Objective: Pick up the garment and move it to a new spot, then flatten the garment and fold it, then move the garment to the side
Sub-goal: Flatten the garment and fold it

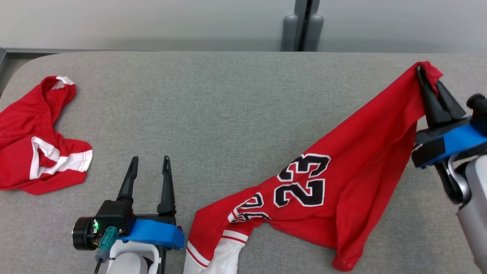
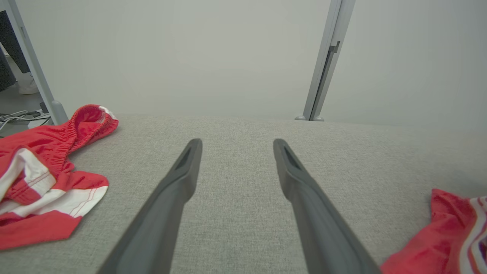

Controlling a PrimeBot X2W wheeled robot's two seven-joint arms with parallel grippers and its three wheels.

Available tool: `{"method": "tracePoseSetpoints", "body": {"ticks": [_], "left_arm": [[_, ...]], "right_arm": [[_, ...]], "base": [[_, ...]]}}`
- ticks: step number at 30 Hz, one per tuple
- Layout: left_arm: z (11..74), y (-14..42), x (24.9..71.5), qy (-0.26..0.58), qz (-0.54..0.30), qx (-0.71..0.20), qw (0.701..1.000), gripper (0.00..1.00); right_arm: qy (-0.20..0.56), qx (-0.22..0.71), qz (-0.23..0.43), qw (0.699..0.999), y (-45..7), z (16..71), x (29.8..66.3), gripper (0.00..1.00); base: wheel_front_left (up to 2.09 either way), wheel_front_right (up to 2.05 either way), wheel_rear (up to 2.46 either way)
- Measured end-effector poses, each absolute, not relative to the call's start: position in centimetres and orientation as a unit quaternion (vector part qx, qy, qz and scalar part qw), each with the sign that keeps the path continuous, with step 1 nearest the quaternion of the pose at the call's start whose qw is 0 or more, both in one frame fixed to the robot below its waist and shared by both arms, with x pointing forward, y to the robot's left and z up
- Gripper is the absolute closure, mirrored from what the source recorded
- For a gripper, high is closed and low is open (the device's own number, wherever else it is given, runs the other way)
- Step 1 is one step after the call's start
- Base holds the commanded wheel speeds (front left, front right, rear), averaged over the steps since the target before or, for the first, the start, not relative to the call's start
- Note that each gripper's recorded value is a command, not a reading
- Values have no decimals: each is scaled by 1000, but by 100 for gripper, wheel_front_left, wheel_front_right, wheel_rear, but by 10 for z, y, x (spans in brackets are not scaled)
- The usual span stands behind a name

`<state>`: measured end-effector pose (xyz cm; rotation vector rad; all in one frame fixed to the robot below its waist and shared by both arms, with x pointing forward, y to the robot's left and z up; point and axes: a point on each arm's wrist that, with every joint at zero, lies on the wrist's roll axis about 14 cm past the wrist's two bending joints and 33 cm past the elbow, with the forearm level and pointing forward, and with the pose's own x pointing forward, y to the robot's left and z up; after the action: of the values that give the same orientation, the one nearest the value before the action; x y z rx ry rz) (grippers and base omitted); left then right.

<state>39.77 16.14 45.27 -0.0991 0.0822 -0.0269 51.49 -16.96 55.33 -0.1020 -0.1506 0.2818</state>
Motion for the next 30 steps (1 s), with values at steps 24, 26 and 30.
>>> {"method": "tracePoseSetpoints", "body": {"ticks": [24, 26, 30], "left_arm": [[441, 171, 408, 56, 5, -44, 997, 0], [442, 170, 409, 54, 3, -43, 998, 0], [444, 168, 410, 51, -1, -39, 998, 0]], "right_arm": [[35, -97, 94, 990, -197, 507, 589, 0], [16, -99, 91, 991, -202, 518, 586, 0], [-16, -96, 91, 991, -206, 533, 569, 0]], "base": [[0, 0, 0], [0, 0, 0], [0, 0, 0]]}}
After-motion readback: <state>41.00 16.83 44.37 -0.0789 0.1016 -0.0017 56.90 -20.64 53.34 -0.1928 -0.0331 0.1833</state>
